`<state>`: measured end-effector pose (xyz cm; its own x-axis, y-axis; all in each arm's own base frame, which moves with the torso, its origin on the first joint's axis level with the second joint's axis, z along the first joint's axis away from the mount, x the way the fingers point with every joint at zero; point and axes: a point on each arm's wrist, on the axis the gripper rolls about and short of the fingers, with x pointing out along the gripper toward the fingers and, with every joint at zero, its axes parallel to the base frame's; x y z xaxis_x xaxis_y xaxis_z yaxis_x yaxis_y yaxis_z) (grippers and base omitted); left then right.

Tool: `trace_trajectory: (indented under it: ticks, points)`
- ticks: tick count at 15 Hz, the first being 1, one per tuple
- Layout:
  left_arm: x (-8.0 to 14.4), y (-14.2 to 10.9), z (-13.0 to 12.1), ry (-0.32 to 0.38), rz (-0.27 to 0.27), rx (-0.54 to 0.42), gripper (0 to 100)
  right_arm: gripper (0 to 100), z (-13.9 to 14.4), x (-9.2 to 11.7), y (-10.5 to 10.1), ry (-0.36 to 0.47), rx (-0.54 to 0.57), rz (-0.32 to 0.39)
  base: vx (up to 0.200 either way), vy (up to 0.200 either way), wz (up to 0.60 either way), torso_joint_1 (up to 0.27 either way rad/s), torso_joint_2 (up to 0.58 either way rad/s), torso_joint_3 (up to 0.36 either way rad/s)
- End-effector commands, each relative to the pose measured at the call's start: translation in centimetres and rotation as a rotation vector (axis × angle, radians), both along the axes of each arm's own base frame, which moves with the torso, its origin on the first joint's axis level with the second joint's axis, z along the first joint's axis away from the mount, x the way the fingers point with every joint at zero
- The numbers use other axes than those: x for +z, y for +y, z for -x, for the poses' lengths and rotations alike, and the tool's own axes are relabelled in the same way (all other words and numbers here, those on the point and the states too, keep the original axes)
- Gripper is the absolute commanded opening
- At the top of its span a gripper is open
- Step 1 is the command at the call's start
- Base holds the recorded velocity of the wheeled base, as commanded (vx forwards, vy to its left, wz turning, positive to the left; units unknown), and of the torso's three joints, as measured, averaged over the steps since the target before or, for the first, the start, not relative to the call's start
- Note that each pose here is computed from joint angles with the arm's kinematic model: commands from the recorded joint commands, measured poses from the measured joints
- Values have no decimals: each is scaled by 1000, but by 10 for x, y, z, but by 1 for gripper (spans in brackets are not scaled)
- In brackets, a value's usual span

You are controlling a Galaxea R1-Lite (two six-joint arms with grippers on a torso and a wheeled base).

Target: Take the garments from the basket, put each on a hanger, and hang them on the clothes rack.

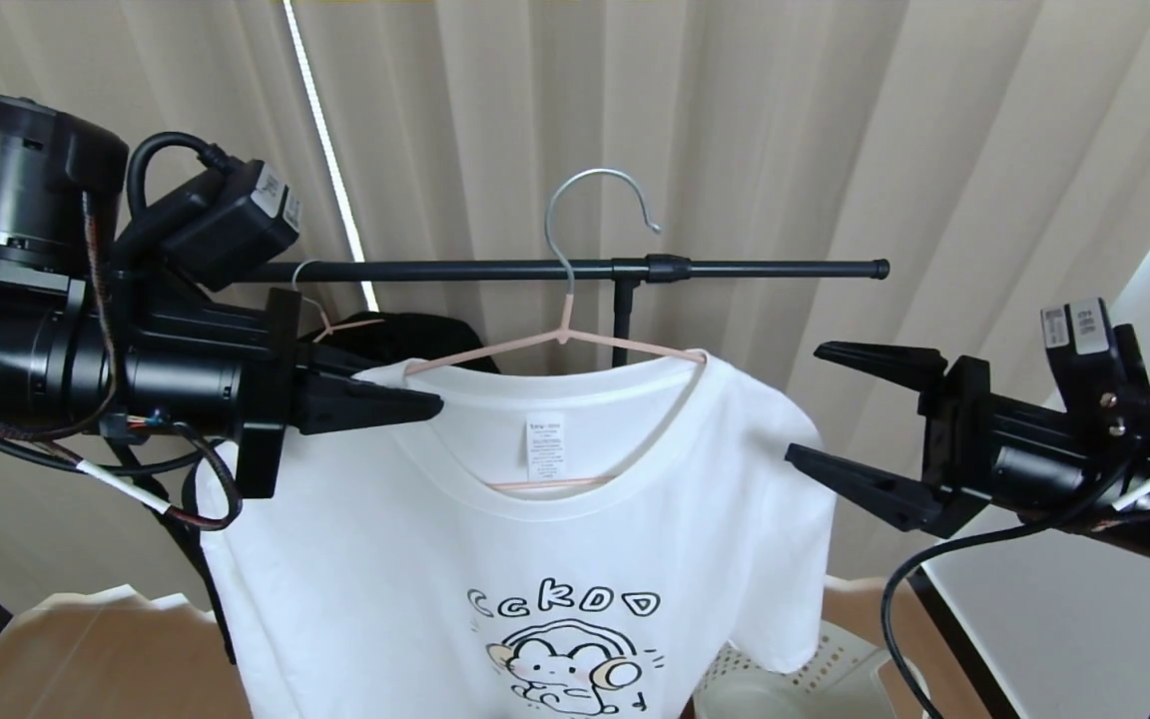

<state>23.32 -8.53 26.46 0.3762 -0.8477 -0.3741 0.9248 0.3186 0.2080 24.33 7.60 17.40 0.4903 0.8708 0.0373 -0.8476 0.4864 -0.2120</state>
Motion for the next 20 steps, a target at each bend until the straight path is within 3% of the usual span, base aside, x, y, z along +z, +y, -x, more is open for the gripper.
trace_trajectory:
  ticks: [1,3,6,12,16,17,20]
  points:
    - [-1,10,10,-24,7,30,0,100,-11,-26,-2,7,-17,78,0,0,0,0,0,0]
    - [-2,14,19,-57,16,35,0,100,-16,-35,-4,-10,-28,114,0,0,0,0,0,0]
    - [-3,18,31,-91,34,47,0,100,-23,-47,-3,29,-27,124,0,0,0,0,0,0]
    - [-1,21,42,-117,36,58,0,100,-39,-67,-5,83,-39,145,0,0,0,0,0,0]
    - [-5,22,43,-104,32,62,0,100,-42,-69,-8,81,-51,149,0,0,0,0,0,0]
    - [-5,22,44,-103,32,62,0,0,-42,-69,-8,79,-51,150,0,0,0,0,0,0]
    - [-5,22,43,-103,32,63,0,0,-45,-66,-12,69,-69,146,0,0,0,0,0,0]
